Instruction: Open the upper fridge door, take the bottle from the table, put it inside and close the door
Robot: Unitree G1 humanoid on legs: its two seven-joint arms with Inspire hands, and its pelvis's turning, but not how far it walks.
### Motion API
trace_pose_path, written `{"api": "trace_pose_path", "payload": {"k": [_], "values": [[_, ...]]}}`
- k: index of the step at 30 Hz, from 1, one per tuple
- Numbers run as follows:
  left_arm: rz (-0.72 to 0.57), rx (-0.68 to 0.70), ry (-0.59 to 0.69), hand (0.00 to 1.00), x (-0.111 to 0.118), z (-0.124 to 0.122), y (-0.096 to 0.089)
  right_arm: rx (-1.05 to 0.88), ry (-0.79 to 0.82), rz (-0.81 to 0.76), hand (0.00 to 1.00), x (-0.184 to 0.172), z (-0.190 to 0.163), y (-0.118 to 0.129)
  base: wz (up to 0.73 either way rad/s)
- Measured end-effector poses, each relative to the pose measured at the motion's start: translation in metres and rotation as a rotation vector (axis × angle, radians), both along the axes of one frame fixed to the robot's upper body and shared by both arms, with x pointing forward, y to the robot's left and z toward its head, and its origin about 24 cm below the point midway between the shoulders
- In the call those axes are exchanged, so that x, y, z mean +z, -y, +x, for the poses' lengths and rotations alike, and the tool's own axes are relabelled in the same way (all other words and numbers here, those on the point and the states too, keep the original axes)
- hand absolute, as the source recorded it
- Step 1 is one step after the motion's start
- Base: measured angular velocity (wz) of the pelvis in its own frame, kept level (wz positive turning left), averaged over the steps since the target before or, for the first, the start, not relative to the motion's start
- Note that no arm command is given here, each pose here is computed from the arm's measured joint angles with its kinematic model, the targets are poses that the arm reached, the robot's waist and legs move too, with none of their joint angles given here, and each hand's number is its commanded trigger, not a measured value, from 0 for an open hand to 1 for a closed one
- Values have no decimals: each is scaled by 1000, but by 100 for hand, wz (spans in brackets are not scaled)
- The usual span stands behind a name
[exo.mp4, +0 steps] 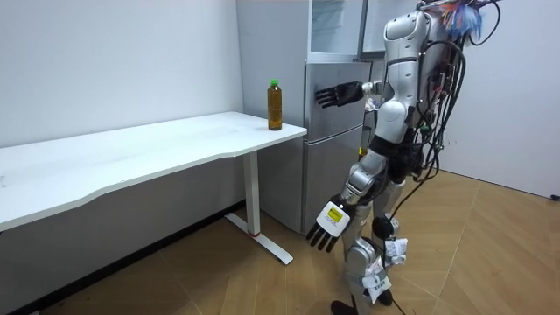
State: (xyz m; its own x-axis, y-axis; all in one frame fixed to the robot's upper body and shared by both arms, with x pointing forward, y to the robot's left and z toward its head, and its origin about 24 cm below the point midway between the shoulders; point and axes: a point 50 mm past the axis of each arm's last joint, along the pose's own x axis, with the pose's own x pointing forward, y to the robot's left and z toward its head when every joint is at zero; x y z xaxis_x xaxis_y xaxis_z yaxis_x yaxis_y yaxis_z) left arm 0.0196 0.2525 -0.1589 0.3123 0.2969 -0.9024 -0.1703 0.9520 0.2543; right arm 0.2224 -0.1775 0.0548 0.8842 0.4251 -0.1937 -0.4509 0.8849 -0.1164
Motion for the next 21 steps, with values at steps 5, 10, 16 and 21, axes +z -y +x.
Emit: {"api": "trace_pose_path", "payload": {"k": [5, 10, 16, 21], "values": [[-15, -12, -23, 0, -1, -1, 2, 277, 282, 252, 0, 65, 23, -59, 14], [-18, -8, -60, 0, -2, -7, 2, 504, 414, 492, 0, 99, 13, -92, 40], [-25, -5, -97, 0, -3, -8, 3, 519, 405, 499, 0, 98, 12, -92, 1], [-23, -29, -110, 0, -4, -8, 5, 519, 412, 498, 0, 98, 12, -92, 0]]}}
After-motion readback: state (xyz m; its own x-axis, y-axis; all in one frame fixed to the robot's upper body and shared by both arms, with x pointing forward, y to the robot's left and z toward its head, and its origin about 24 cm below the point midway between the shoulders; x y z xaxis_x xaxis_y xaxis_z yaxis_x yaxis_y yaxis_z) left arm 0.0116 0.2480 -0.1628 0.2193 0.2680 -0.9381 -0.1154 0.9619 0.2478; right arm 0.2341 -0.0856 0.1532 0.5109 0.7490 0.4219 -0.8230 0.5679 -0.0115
